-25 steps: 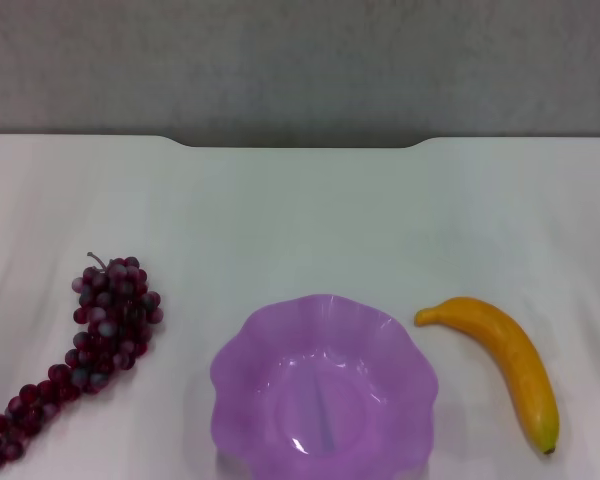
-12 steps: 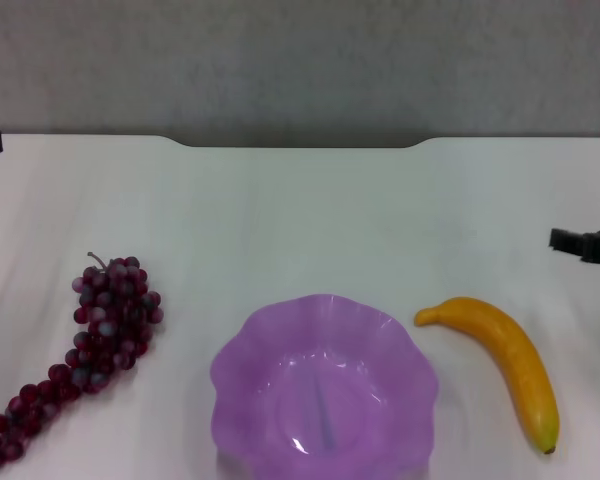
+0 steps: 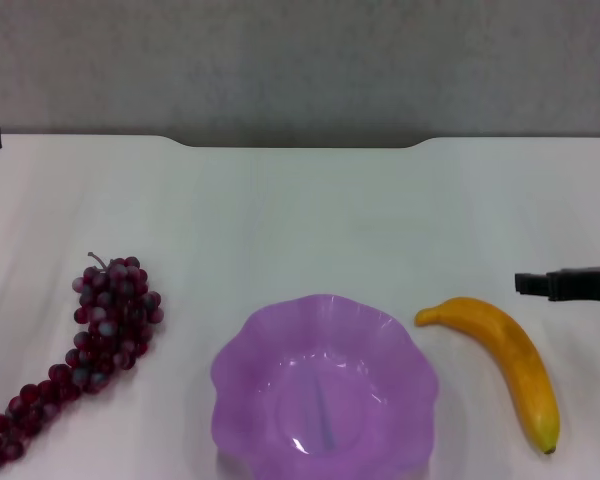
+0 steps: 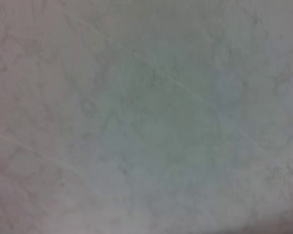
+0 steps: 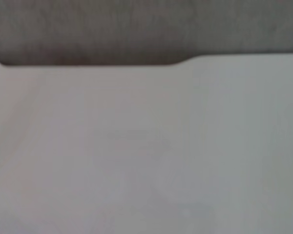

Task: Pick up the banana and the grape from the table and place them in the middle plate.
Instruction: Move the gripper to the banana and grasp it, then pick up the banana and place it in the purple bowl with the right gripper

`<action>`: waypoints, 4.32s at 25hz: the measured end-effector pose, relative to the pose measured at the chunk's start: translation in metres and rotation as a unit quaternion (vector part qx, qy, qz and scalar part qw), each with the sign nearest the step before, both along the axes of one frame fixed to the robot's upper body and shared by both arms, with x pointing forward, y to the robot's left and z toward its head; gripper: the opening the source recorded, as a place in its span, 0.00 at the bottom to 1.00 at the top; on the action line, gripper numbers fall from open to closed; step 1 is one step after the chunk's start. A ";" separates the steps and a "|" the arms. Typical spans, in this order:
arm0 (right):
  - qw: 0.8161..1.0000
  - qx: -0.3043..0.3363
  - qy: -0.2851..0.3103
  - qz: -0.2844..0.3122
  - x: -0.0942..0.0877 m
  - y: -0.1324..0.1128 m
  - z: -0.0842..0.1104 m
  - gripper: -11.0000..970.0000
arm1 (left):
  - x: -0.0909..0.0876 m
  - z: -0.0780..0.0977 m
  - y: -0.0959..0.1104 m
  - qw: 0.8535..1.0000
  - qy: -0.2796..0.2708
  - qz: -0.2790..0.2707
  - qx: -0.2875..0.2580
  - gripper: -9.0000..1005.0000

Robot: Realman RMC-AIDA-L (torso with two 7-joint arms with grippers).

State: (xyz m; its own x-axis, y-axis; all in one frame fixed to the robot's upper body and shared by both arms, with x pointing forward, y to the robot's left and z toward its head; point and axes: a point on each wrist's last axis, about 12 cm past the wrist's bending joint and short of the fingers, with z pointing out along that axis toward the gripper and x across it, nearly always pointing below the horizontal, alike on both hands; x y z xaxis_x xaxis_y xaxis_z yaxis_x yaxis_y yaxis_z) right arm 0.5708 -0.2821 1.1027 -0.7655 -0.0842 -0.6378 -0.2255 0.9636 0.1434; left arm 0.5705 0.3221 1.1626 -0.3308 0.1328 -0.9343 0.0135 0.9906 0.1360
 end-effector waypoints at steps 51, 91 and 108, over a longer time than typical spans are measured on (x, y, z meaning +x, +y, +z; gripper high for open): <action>0.985 -0.113 0.123 0.051 0.020 0.031 -0.039 0.69 | 0.004 0.005 -0.001 1.000 -0.002 -0.001 -0.012 0.61; 0.987 -0.060 -0.143 0.051 -0.009 0.037 0.060 0.52 | 0.001 0.001 0.003 1.000 0.007 0.005 -0.011 0.61; 0.970 -0.057 -0.147 0.187 -0.025 0.112 0.061 0.52 | 0.003 0.004 0.000 1.000 0.008 0.000 -0.008 0.61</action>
